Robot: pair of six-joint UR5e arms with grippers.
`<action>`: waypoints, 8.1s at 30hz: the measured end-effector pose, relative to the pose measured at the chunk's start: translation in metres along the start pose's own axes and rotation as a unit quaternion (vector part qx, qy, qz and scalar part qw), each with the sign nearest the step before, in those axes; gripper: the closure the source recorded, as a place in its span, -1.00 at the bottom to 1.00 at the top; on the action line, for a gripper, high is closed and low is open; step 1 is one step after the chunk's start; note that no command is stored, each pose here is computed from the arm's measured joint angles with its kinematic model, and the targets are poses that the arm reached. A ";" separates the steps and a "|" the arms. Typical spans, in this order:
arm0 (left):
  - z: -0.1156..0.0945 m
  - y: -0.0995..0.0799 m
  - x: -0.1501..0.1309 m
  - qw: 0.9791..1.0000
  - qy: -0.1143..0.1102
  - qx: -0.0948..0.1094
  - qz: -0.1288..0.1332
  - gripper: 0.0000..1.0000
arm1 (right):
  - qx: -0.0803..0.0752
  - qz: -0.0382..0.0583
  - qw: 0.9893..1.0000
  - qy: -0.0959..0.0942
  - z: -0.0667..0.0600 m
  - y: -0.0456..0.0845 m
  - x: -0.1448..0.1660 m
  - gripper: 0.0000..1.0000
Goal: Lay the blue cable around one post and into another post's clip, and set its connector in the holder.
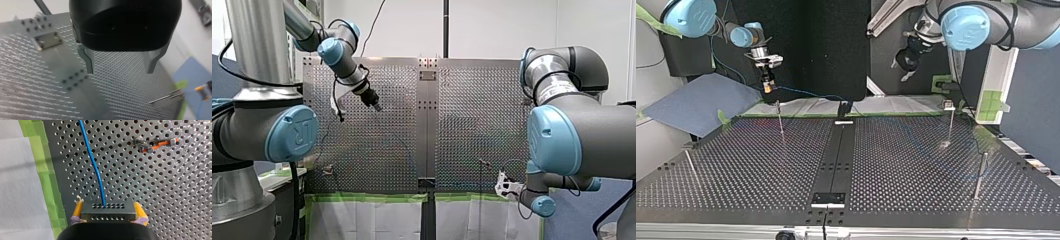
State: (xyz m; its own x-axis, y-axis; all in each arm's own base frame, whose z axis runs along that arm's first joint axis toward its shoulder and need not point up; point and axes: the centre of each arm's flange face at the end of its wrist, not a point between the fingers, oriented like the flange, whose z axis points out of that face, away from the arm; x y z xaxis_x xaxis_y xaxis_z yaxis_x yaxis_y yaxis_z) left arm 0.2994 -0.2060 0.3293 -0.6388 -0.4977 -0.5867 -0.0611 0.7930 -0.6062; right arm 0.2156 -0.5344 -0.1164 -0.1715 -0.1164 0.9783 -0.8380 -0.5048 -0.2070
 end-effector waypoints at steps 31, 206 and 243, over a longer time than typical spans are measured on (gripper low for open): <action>0.059 0.028 0.152 0.989 0.135 0.043 0.032 -0.96 | 0.002 -0.001 1.000 -0.002 0.001 -0.002 0.000 1.00; 0.432 0.042 0.262 0.890 -0.193 0.070 0.408 -0.96 | -0.005 -0.049 0.998 -0.026 0.001 0.001 0.016 1.00; 0.451 0.033 0.249 0.885 -0.210 0.044 0.414 -0.96 | -0.006 -0.049 0.998 -0.026 0.001 0.001 0.016 1.00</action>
State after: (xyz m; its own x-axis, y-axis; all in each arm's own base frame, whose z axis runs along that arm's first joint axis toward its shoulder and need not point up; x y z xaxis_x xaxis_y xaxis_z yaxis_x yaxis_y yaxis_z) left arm 0.4841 -0.4627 -0.0790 -0.0943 0.1399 -0.9857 0.3657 0.9257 0.0964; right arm 0.2129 -0.5372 -0.1012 -0.0615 -0.1117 0.9918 -0.8557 -0.5056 -0.1100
